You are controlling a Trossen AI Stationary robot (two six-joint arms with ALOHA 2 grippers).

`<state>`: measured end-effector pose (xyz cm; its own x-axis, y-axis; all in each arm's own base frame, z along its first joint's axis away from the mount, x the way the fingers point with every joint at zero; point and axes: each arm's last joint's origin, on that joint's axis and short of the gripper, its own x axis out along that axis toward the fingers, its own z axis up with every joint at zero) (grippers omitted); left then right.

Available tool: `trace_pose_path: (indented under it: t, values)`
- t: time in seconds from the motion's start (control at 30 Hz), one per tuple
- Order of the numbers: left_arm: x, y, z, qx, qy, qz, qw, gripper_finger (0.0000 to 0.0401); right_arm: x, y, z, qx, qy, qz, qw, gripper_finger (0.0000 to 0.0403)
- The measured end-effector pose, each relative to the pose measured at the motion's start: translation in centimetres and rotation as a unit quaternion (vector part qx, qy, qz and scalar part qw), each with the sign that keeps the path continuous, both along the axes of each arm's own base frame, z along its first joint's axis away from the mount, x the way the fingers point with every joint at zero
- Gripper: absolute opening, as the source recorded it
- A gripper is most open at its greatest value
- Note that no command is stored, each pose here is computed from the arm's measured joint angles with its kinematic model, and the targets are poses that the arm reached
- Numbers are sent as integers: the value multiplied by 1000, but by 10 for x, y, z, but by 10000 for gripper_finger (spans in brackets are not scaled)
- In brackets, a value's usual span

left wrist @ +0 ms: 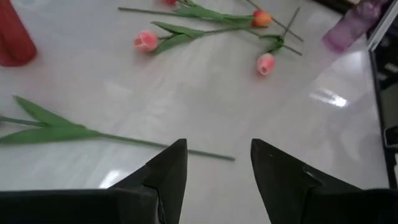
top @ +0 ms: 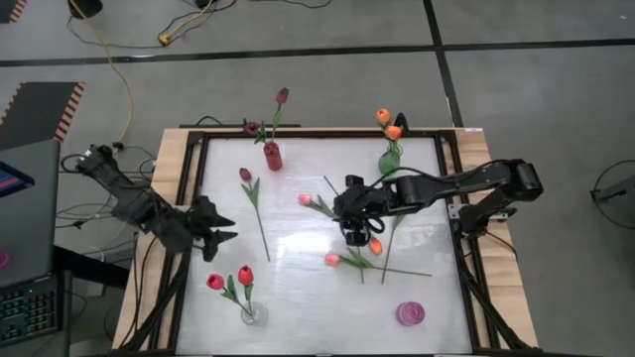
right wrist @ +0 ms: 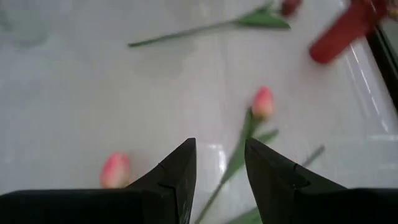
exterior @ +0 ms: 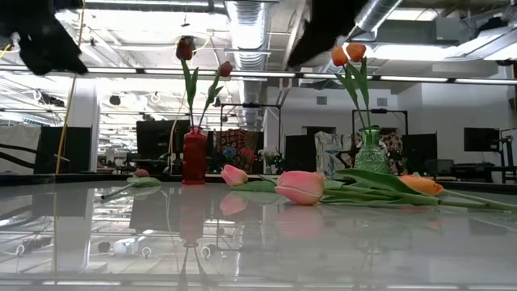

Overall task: Sort flowers into vase by color
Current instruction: Put the red flower into the transparent vase

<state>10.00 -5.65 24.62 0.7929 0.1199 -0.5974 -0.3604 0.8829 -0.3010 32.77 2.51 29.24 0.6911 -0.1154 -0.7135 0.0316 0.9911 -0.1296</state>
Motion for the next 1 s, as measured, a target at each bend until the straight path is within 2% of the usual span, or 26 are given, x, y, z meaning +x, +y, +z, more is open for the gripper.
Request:
trace_pose_path:
  t: [0.2,0.4,0.67,1.0]
  values:
    - [5,11,-31,-33,-38,37,998,164,-22,-23,-27,43,-23,-77,996,162]
    - [15,19,-45,-38,-62,61,995,165,-36,-43,-53,96,3,-175,980,162]
    - [19,28,-44,-16,-70,84,994,165,-26,-51,-85,108,52,-215,969,162]
    - [20,32,-45,-12,-67,92,993,165,-15,-67,-125,147,97,-313,933,162]
